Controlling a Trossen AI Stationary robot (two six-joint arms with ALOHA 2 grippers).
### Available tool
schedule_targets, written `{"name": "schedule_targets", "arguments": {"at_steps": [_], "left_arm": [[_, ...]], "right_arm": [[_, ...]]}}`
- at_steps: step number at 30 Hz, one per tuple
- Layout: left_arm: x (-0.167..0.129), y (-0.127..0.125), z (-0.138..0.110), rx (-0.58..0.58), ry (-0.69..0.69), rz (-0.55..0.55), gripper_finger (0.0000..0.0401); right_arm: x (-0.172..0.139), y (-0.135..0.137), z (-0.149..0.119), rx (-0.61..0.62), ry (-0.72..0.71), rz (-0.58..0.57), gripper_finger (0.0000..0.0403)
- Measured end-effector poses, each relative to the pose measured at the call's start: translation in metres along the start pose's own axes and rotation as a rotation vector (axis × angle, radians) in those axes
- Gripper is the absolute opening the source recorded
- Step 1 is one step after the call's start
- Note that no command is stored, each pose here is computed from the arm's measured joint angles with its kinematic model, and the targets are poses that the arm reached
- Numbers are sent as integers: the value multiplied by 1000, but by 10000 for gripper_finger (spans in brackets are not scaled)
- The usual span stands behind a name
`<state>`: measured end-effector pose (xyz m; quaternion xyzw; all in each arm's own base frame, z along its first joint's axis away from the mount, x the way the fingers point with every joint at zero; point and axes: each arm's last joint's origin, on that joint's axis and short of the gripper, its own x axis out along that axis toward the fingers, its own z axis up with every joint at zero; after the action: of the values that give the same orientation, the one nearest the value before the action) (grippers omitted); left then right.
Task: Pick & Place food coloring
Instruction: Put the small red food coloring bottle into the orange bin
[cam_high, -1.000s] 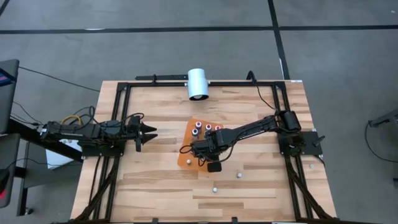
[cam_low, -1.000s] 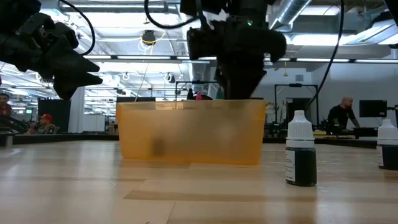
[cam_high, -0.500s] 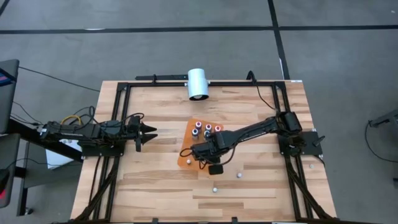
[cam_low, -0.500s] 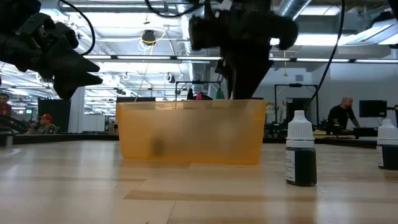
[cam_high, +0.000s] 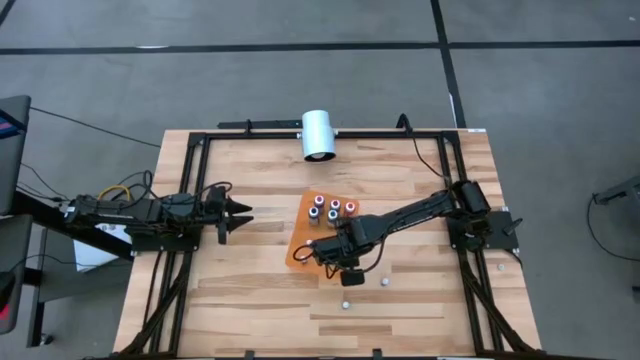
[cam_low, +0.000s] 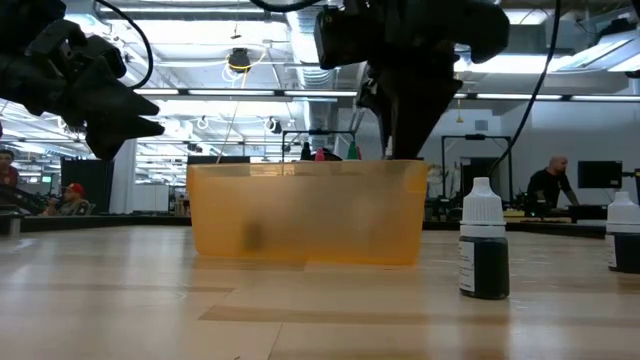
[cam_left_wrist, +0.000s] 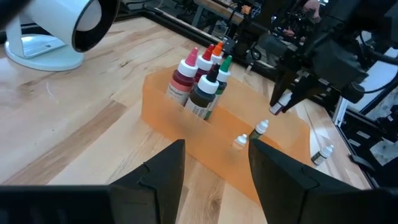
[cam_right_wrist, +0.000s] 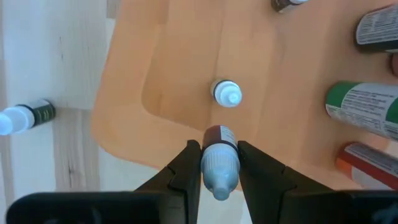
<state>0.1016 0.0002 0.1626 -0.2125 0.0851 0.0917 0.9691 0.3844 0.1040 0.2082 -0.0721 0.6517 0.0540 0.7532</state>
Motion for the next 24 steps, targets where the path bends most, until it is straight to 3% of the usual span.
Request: {"name": "schedule_targets", "arguments": {"at_steps": [10,18,24], "left_arm": [[0,0,0,-4,7,-12,169],[0,0,0,-2,7,-11,169],[0,0,0,2,7,-11,169]], "right_arm": [[-1,17,-1,-19,2,53,92],[-2,16,1,30,-19,57,92],[-20,12,13,18,-88,59,92]]}}
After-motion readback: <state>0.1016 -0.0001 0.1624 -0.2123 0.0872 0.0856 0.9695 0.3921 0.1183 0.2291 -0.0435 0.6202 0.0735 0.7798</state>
